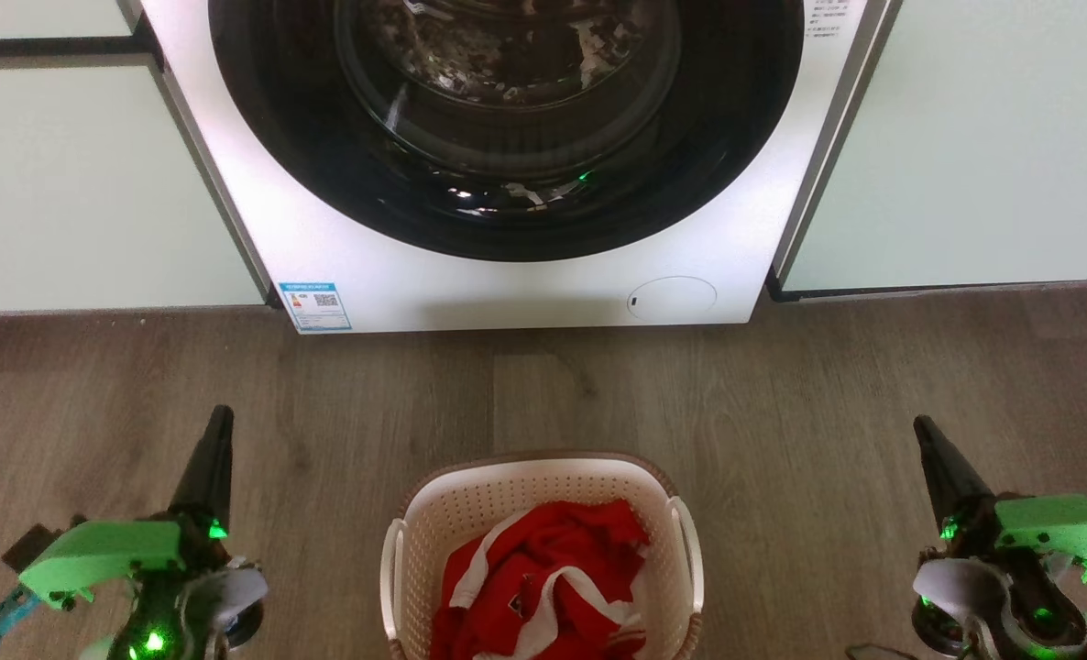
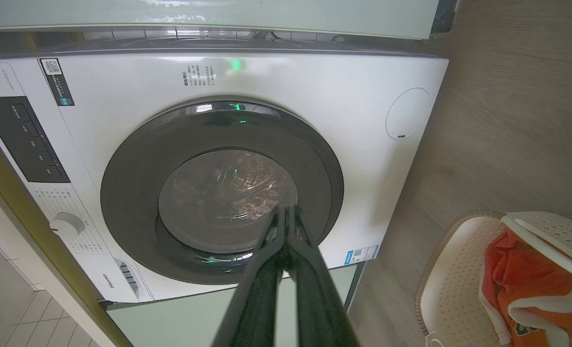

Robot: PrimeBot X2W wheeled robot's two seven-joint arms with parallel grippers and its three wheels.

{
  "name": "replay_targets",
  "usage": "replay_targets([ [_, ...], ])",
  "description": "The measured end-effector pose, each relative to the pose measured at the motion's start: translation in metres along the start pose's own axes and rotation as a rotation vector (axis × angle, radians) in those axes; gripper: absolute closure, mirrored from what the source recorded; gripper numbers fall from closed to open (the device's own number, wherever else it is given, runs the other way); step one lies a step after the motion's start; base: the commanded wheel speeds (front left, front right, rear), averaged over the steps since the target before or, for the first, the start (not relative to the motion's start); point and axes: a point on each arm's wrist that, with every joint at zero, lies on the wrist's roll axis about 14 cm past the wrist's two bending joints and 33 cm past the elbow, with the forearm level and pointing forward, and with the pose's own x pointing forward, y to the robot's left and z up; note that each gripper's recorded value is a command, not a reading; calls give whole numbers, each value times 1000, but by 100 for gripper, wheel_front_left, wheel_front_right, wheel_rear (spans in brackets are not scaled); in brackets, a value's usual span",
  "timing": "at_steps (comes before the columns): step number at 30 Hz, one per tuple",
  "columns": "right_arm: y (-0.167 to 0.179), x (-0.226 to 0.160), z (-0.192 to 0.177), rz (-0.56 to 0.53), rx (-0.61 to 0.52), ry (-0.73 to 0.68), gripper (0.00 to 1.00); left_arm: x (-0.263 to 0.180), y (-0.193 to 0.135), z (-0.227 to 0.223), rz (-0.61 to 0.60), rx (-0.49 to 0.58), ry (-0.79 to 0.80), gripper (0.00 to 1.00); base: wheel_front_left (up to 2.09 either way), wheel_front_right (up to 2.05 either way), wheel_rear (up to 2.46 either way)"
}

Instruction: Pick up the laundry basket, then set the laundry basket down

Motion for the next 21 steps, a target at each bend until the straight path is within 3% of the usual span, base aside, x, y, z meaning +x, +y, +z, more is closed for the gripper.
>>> replay_targets([
  [21,0,0,0,0,0,0,100,0,0,-1,0,0,3,100,0,0,0],
])
